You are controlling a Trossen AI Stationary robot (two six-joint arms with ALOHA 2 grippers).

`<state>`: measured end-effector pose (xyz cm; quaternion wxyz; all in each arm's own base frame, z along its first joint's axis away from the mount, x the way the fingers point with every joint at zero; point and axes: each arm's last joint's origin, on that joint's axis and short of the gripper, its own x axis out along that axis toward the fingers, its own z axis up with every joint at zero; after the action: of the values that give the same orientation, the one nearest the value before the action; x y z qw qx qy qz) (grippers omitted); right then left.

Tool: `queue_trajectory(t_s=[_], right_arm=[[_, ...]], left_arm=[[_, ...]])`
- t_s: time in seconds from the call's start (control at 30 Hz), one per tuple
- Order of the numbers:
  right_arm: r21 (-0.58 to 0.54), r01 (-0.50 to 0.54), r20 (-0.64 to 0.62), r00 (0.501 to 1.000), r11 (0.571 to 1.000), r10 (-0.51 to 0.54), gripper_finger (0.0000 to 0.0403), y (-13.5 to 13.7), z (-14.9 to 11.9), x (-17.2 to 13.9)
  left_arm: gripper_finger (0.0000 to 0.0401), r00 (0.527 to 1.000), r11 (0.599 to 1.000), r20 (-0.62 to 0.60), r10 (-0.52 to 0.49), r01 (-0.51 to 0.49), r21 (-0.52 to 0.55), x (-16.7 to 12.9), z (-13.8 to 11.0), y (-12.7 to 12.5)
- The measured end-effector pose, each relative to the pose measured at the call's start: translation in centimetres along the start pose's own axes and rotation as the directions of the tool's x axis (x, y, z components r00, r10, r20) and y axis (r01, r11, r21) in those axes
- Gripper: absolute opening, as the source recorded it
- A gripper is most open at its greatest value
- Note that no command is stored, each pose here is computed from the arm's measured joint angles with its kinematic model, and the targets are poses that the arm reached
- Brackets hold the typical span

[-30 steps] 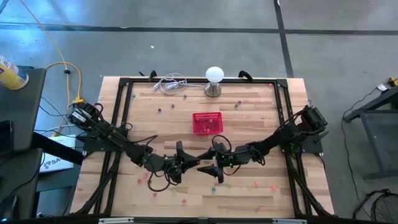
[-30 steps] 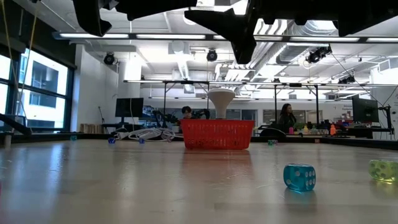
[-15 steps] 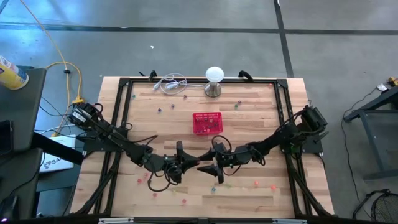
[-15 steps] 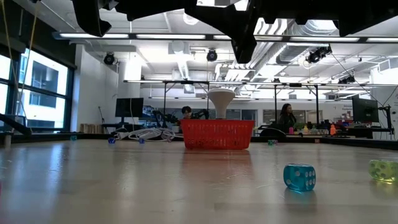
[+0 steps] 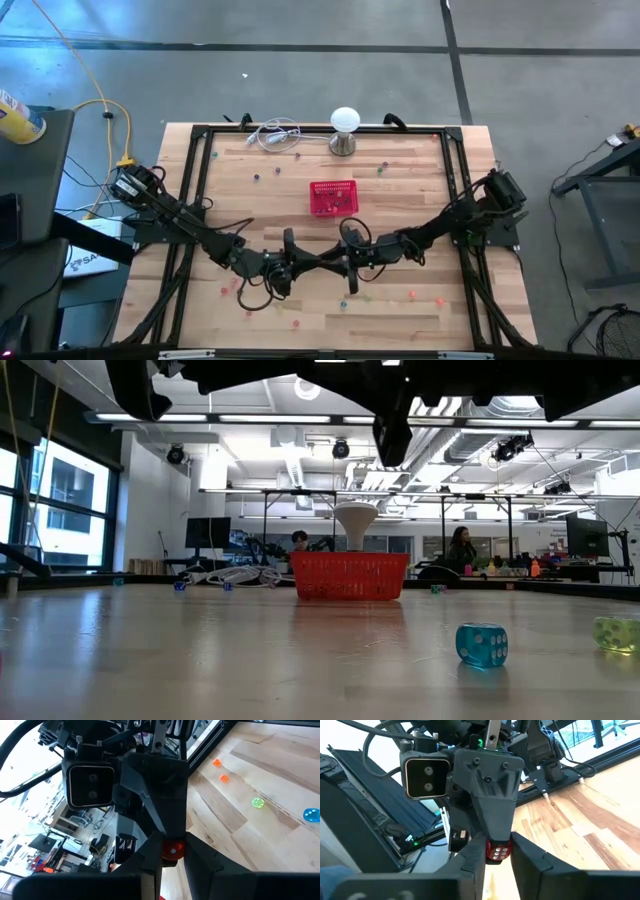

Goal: Pick & Place Dice
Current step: Put the top red dice into the bin

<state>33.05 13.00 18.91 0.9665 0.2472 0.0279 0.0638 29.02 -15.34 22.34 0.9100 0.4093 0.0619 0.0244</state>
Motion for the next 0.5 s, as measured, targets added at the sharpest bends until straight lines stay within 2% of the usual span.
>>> queue_trajectory(t_s=[0.3, 0.5], right_arm=[[-0.008, 0.003, -0.007, 1.0, 1.0, -0.003, 0.0043, -0.03, -0.07, 0.0], [-0.01, 0.011, -0.009, 1.0, 1.0, -0.011, 0.0042, -0.15, -0.06, 0.03]], left_arm=[[0.0051, 1.0, 1.0, -0.009, -0.005, 0.005, 0.007, 0.0, -0.09, -0.08], [0.0064, 1.0, 0.997, -0.009, -0.007, 0.006, -0.07, 0.0, -0.1, -0.08]])
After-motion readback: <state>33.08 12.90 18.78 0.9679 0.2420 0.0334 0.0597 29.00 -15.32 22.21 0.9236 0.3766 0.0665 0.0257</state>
